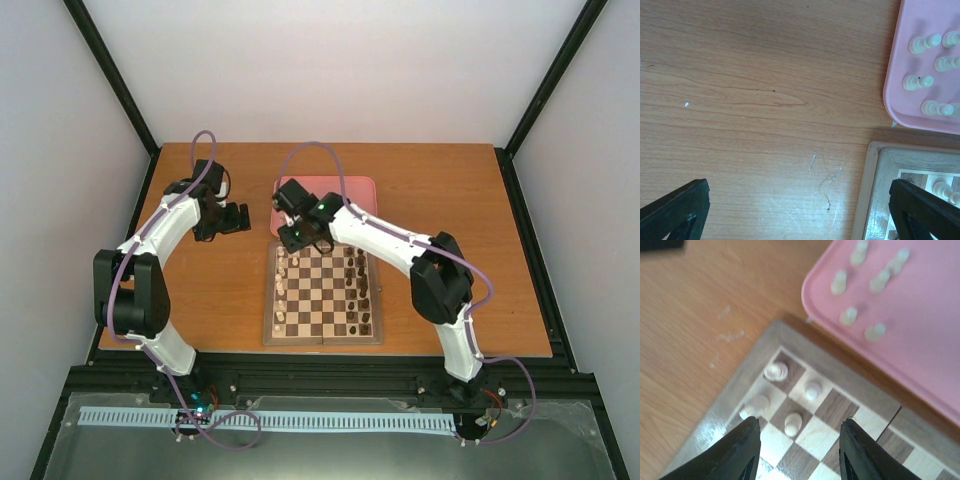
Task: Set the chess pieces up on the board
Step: Pick up the chess piece from the storage box.
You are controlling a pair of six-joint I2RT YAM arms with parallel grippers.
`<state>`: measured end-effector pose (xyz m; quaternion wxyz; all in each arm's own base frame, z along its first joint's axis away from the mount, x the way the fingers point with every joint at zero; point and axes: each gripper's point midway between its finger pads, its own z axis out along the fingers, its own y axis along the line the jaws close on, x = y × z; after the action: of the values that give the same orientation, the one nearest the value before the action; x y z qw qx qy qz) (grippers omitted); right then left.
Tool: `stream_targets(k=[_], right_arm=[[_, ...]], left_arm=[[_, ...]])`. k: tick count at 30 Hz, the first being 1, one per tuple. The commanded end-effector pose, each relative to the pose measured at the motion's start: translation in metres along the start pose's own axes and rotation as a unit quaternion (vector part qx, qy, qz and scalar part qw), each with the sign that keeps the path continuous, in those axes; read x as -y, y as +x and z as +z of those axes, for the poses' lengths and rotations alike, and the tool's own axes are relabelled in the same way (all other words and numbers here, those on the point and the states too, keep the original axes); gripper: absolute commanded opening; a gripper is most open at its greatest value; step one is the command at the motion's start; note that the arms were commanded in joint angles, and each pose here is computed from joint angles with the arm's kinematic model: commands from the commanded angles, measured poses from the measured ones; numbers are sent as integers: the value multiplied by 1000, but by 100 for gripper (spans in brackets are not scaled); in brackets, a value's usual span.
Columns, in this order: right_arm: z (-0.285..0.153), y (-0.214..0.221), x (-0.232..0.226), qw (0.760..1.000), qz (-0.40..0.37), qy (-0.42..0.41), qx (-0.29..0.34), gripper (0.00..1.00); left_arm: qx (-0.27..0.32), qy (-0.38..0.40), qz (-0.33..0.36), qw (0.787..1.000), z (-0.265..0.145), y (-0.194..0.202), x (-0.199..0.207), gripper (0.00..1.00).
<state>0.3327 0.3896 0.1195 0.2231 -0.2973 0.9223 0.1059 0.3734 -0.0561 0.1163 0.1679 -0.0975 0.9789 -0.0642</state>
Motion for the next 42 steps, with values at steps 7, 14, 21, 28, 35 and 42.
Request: stream_targets(k=[7,14,21,28,35,42], right_arm=[[0,-79,62,996,75,3,46,40],[45,-77,74,997,82,-7,10,37],[63,-50,73,996,79,-12,-32,36],[77,-41,72,996,71,-16,-49,36],[92,-37,68,995,70,-29,-61,36],[102,-34,66,995,69,-35,-68,34]], left_arm=[[28,19,13,999,-13,-16,12,100],[29,19,14,999,-16,-15,12,100],[25,15,14,999,-12,-15,11,100],[22,15,13,1000,-9,-16,12,100],[19,12,14,1000,-8,-14,10,100],[20,10,14,1000,-9,-15,10,100]])
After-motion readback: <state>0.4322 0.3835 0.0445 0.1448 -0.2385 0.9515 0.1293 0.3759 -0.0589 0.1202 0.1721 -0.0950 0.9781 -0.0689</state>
